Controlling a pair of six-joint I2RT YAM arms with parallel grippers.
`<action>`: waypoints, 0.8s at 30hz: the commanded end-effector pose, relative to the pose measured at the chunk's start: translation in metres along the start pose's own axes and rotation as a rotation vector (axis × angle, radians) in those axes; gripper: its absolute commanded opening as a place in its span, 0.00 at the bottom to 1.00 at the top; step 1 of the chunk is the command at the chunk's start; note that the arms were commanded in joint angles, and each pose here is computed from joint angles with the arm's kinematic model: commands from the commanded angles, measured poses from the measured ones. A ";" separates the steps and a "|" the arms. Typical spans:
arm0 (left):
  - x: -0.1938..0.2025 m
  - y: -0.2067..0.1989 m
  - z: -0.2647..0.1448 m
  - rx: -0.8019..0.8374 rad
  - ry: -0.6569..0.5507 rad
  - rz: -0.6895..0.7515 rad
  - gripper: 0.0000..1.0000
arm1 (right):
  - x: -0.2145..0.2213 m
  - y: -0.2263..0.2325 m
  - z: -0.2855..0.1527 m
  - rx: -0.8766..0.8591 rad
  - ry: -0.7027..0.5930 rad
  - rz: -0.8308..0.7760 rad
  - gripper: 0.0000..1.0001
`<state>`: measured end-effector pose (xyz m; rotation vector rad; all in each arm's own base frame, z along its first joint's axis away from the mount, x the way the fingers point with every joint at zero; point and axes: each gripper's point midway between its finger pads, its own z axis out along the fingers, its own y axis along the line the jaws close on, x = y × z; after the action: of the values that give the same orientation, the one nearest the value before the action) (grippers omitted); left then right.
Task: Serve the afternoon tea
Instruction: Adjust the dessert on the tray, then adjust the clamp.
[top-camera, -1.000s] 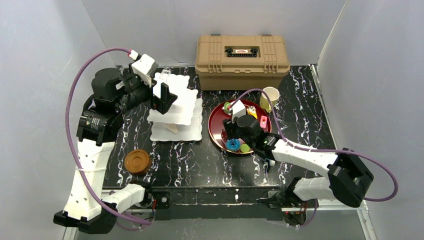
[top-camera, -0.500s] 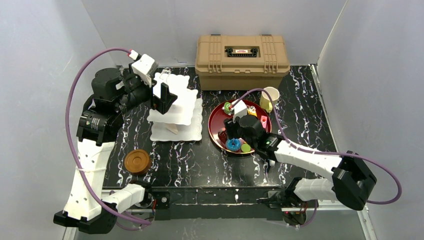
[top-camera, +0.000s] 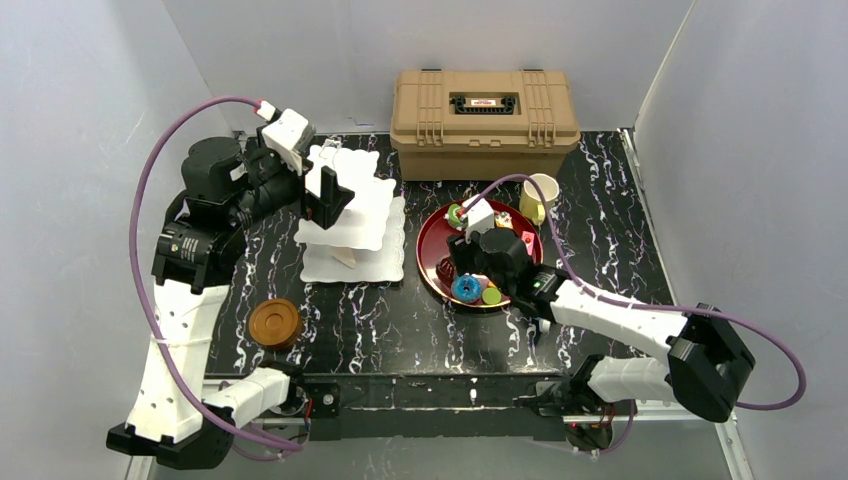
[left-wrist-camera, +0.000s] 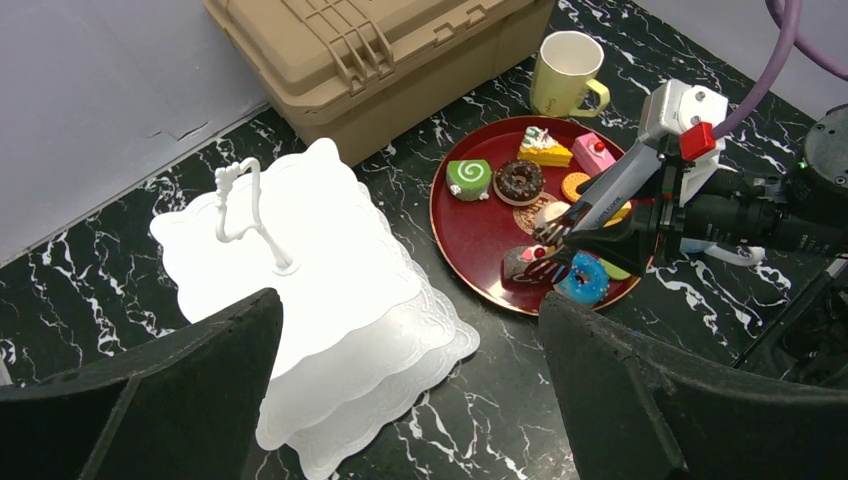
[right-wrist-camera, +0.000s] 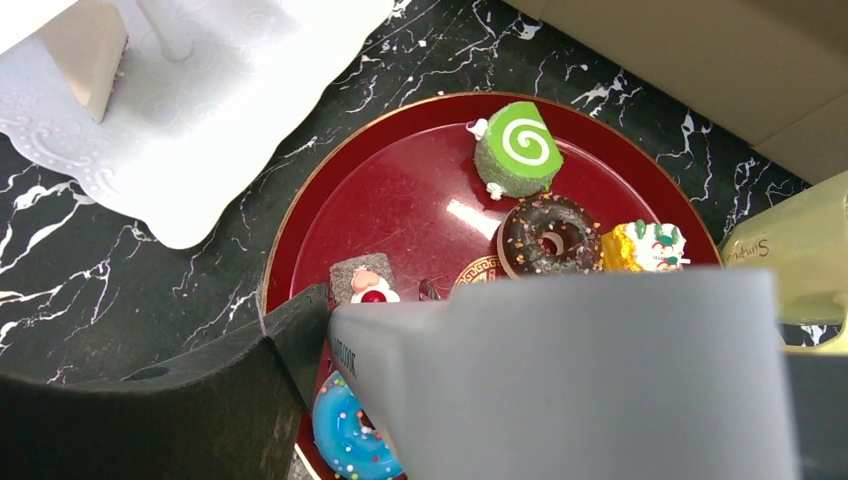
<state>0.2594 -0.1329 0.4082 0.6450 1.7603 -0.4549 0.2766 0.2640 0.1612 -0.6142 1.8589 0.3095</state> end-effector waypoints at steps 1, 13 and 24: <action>-0.005 -0.007 -0.005 0.027 -0.026 0.013 0.98 | -0.053 -0.006 -0.012 0.020 -0.169 0.058 0.25; 0.038 -0.073 -0.013 0.417 -0.047 0.133 0.94 | -0.157 0.017 -0.096 -0.240 -0.374 0.189 0.09; 0.049 -0.119 0.002 0.653 -0.035 0.180 0.89 | -0.243 0.085 -0.163 -0.733 -0.530 0.279 0.05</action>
<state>0.1914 -0.2025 0.3466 1.1477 1.5786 -0.8319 0.2012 0.3066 0.3860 -0.5940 1.4508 1.0177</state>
